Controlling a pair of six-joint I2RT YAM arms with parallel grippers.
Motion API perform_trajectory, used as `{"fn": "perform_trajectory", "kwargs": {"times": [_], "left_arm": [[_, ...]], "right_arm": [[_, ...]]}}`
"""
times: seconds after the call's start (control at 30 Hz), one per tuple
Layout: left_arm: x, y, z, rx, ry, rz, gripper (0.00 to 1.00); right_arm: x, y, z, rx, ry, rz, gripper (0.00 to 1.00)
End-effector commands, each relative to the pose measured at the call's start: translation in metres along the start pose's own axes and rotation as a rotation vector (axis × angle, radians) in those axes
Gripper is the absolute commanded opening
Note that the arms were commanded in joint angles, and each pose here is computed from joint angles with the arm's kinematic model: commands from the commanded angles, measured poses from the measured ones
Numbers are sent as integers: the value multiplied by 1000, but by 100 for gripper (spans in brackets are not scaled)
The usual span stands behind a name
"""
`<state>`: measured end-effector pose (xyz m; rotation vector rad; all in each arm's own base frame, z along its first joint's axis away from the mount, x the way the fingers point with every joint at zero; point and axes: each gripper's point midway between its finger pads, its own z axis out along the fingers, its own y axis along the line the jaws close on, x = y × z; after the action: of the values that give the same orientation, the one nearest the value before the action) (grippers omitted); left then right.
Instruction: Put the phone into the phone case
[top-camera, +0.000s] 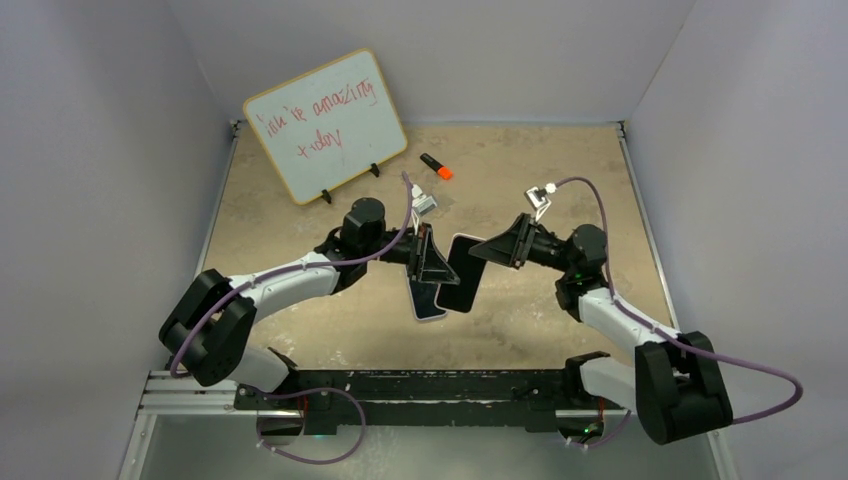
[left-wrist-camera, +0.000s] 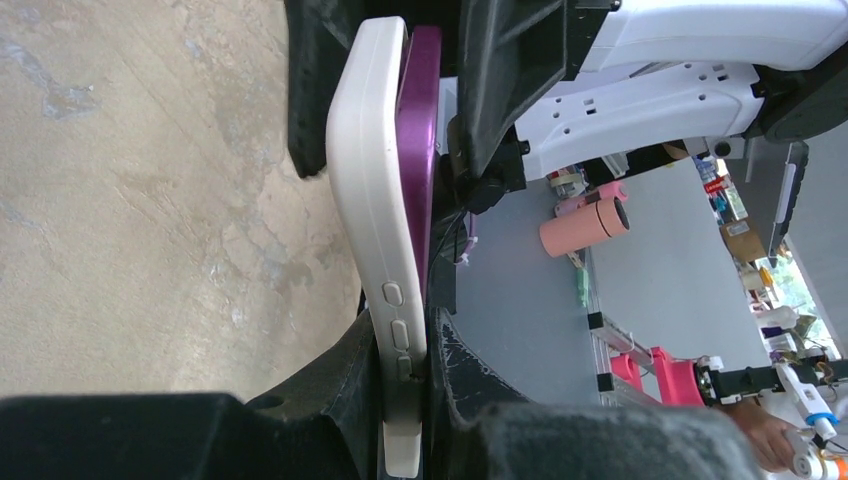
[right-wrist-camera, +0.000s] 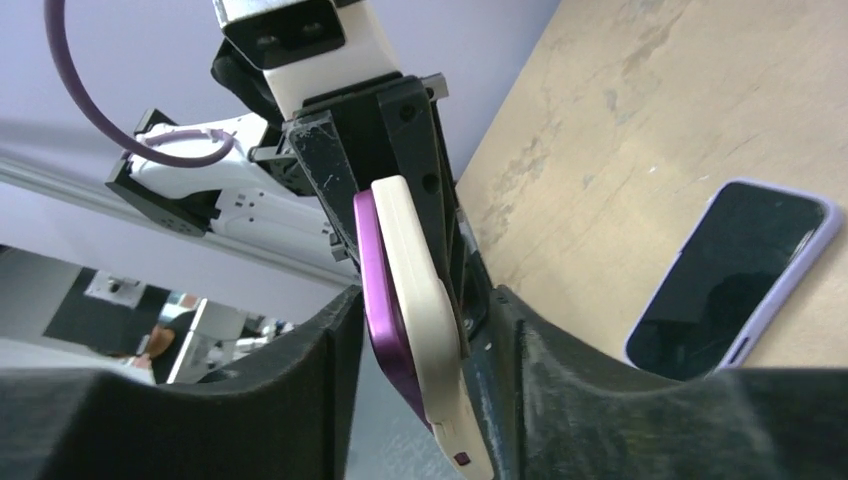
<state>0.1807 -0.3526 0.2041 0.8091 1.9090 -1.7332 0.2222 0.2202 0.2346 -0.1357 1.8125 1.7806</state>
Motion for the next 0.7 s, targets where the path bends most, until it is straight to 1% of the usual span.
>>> {"fn": "perform_trajectory", "kwargs": {"times": [0.0, 0.03, 0.07, 0.1, 0.13, 0.2, 0.23, 0.27, 0.43, 0.5, 0.57, 0.67], "left_arm": [[-16, -17, 0, 35, -23, 100, 0], [-15, -15, -1, 21, -19, 99, 0], [-15, -13, -1, 6, -17, 100, 1], [-14, -12, -2, -7, -13, 106, 6], [-15, -10, -5, -32, -9, 111, 12], [-18, -4, -10, -101, -4, 149, 27], [-19, -3, -12, -124, -9, 153, 33], [-20, -5, -15, -128, -13, 156, 36], [-24, -12, -18, -122, -33, 165, 38], [-25, -6, -21, -159, -35, 157, 39], [-31, -8, -26, -190, -58, 162, 46], [-45, -21, -35, -189, -124, 172, 61]], "right_arm": [[9, 18, 11, -80, 55, -80, 40], [10, 17, 14, -78, 56, -73, 30], [11, 15, 15, -74, 52, -66, 14], [11, 13, 16, -69, 42, -65, 3], [10, 12, 16, -70, 33, -65, 0], [10, 13, 15, -75, 19, -61, 0], [10, 16, 15, -86, 15, -65, 0], [9, 19, 14, -98, 10, -71, 0], [10, 28, 15, -125, 13, -94, 0], [14, 32, 14, -146, 31, -94, 0], [18, 36, 12, -170, 44, -97, 0], [23, 40, 10, -193, 57, -90, 0]]}}
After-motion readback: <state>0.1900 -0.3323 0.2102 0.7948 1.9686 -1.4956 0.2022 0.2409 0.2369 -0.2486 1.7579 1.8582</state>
